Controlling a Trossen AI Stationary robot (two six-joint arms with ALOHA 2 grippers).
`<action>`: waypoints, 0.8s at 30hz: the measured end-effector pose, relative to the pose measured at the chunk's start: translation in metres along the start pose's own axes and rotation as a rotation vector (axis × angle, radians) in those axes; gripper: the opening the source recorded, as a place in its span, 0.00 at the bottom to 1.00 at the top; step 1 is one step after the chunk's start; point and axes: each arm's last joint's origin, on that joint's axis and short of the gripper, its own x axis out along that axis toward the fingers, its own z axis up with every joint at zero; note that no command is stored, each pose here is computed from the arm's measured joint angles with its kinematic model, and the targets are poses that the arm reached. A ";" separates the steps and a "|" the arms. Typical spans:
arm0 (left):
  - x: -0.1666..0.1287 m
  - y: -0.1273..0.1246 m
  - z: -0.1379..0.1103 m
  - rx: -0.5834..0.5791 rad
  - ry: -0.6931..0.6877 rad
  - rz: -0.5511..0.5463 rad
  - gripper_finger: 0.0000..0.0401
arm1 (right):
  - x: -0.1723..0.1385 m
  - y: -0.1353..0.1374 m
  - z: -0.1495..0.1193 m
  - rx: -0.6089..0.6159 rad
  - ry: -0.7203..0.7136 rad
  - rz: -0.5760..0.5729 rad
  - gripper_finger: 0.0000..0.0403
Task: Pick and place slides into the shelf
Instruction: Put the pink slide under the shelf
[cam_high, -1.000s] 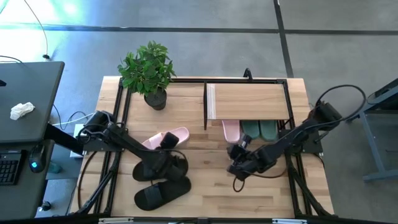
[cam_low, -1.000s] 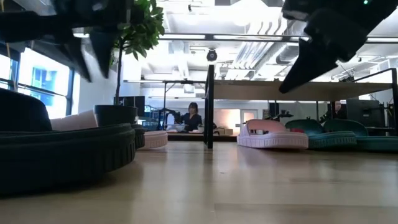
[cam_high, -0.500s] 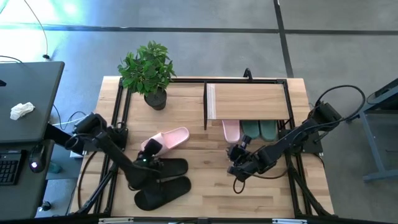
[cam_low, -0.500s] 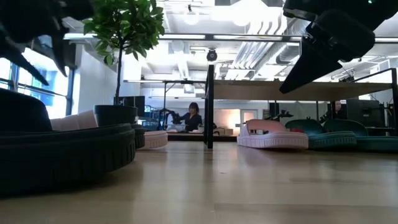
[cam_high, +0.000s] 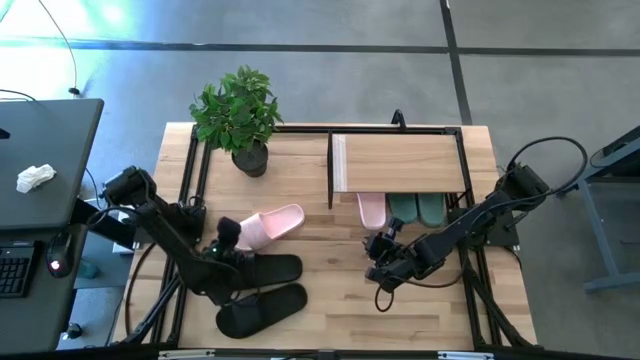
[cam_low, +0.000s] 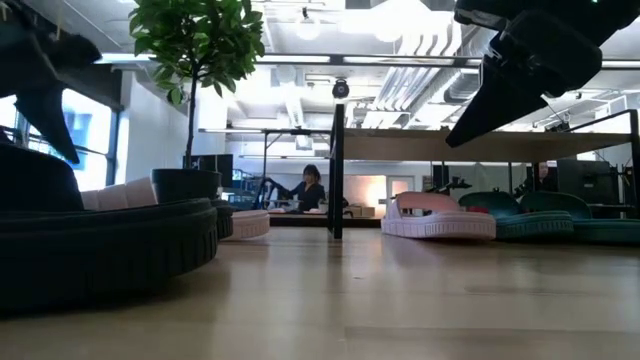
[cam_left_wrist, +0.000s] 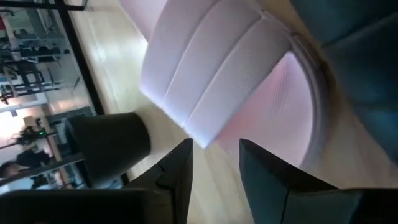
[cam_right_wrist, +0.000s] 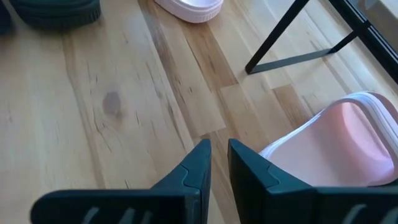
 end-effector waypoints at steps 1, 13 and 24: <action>0.003 -0.002 -0.002 -0.006 -0.010 0.005 0.29 | 0.000 0.000 0.000 0.001 -0.001 0.000 0.11; 0.024 -0.013 -0.016 -0.009 -0.050 0.064 0.29 | 0.000 0.000 0.000 0.001 0.000 -0.002 0.11; 0.030 -0.016 -0.017 0.079 -0.108 0.129 0.29 | 0.000 0.000 0.000 0.001 0.000 -0.003 0.11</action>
